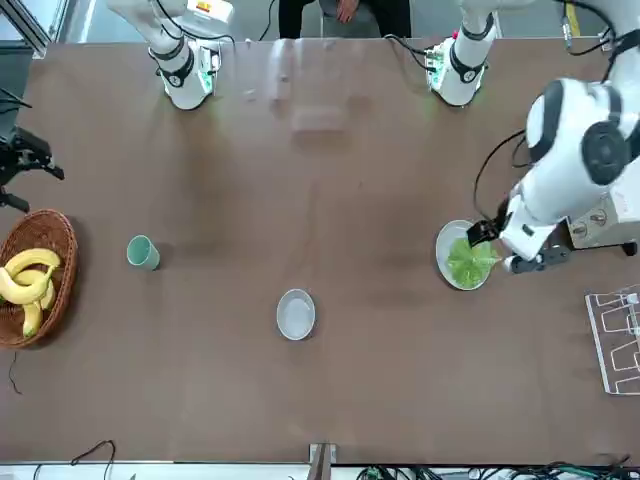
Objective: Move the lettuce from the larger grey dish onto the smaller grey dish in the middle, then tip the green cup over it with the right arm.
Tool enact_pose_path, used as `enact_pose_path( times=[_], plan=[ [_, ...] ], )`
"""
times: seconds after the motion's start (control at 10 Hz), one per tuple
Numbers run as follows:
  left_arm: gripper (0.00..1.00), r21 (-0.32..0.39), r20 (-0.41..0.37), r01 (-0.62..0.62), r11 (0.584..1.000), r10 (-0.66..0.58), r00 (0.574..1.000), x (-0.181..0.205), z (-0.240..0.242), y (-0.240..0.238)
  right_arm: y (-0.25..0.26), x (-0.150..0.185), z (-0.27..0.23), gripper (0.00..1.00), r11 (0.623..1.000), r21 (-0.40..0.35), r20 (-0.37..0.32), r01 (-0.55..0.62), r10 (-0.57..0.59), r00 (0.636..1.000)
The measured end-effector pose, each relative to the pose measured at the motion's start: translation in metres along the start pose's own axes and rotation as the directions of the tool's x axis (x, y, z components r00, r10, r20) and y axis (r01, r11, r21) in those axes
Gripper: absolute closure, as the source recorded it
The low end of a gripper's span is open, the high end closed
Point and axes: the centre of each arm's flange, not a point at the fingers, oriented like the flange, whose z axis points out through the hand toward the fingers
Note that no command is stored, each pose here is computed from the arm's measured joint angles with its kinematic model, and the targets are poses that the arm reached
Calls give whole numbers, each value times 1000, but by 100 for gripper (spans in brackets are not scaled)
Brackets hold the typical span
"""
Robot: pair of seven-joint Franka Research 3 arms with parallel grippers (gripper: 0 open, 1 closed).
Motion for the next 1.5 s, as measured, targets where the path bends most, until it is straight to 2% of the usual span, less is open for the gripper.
enact_pose_path(
  times=[0.2, 0.3, 0.4, 0.6, 0.9, 1.2, 1.3, 1.5],
  plan=[
    [1, 3, 13, 75, 997, -75, 997, -9, 47, -7, 33, -26, 34, 0, 984, 75, -83, 163, -156, 984],
    [1, -6, -1, 90, 996, -90, 996, -11, 67, -12, 52, -41, 53, 0, 962, 109, -147, 250, -233, 961],
    [1, -19, -22, 100, 995, -100, 995, -17, 95, -18, 72, -57, 74, 0, 933, 129, -211, 337, -306, 928],
    [1, -10, -5, 130, 992, -130, 992, -28, 145, -42, 107, -94, 120, 0, 868, 143, -338, 476, -409, 848],
    [5, 20, -7, 168, 986, -168, 986, -15, 167, -87, 144, -134, 201, 0, 771, 138, -464, 621, -504, 729],
    [15, 6, -15, 154, 988, -154, 988, -12, 200, -84, 164, -157, 261, 0, 707, 77, -575, 703, -545, 610],
    [29, 19, -12, 136, 991, -136, 991, -13, 207, -84, 167, -163, 271, 0, 689, 59, -592, 722, -558, 581],
    [30, 42, -12, 128, 991, -127, 992, -11, 215, -84, 172, -172, 299, 0, 660, 39, -612, 750, -577, 540]
  ],
)
